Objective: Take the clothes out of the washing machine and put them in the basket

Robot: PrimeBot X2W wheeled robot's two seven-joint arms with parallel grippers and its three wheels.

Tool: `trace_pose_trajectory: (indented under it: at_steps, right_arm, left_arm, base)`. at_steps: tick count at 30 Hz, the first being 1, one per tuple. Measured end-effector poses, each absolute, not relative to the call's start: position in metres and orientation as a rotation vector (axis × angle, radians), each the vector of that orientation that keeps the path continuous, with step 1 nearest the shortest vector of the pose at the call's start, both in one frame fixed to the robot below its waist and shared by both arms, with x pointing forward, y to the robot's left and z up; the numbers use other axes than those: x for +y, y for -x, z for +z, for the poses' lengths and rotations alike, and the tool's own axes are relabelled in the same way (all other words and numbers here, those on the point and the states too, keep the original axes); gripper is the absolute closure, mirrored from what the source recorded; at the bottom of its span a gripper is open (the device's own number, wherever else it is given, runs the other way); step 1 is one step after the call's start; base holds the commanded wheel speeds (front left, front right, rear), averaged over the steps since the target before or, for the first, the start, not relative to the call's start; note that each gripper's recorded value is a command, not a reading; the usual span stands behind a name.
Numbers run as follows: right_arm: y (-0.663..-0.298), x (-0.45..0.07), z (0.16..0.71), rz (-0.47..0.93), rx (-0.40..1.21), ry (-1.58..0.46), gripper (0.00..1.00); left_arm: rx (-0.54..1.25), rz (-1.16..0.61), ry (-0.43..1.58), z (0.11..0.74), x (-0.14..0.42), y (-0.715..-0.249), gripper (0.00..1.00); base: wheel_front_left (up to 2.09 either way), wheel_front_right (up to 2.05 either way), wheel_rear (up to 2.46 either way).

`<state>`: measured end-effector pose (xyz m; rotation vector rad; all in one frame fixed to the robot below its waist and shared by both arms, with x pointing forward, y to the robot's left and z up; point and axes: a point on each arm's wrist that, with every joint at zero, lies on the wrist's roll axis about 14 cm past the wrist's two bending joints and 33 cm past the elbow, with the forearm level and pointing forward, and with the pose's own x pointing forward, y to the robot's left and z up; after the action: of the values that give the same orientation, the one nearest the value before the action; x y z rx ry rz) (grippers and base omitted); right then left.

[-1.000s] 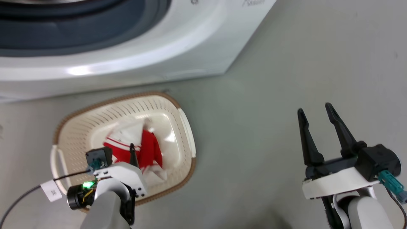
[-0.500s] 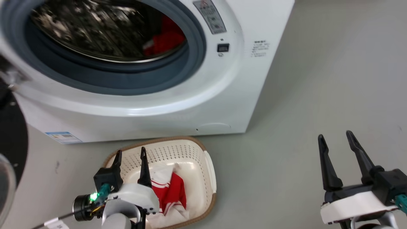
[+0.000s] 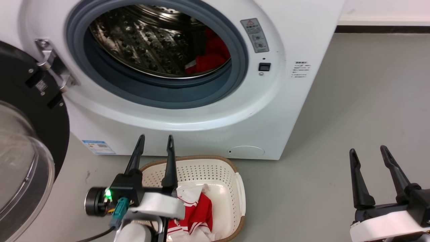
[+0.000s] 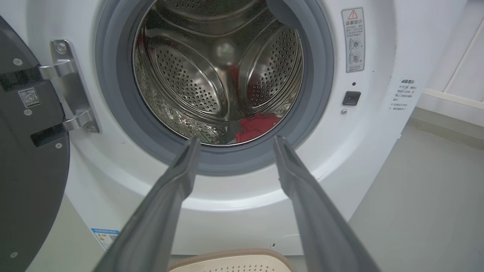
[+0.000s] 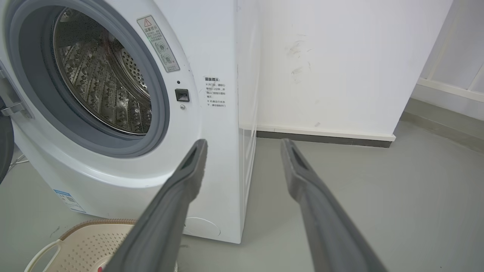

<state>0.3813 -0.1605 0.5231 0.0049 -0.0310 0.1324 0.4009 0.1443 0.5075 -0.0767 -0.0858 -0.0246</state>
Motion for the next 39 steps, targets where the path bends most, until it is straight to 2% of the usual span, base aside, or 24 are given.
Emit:
trace_pose_trajectory:
  at_steps: [8,18,26,27,39]
  right_arm:
    - [-0.390,-0.151,0.521,0.161,-0.021,-0.008,0.00]
    - [-0.411,-0.143,0.493,0.181,0.047,-0.020,0.00]
    - [-0.429,-0.140,0.458,0.187,0.118,-0.033,0.00]
    - [-0.434,-0.139,0.442,0.189,0.153,-0.039,0.00]
    - [-0.433,-0.152,0.403,0.144,0.235,-0.063,0.00]
  left_arm:
    - [-0.124,-0.067,0.084,0.521,0.135,-0.424,0.00]
    - [-0.063,-0.097,0.074,0.501,0.131,-0.501,0.00]
    - [0.075,-0.104,0.051,0.456,0.132,-0.567,0.00]
    - [0.144,-0.104,0.046,0.437,0.133,-0.590,0.00]
    - [0.395,-0.098,0.058,0.382,0.135,-0.662,0.00]
  base:
    - [0.00,0.00,0.00]
    - [0.00,0.00,0.00]
    - [0.00,0.00,0.00]
    - [0.00,0.00,0.00]
    - [0.00,0.00,0.00]
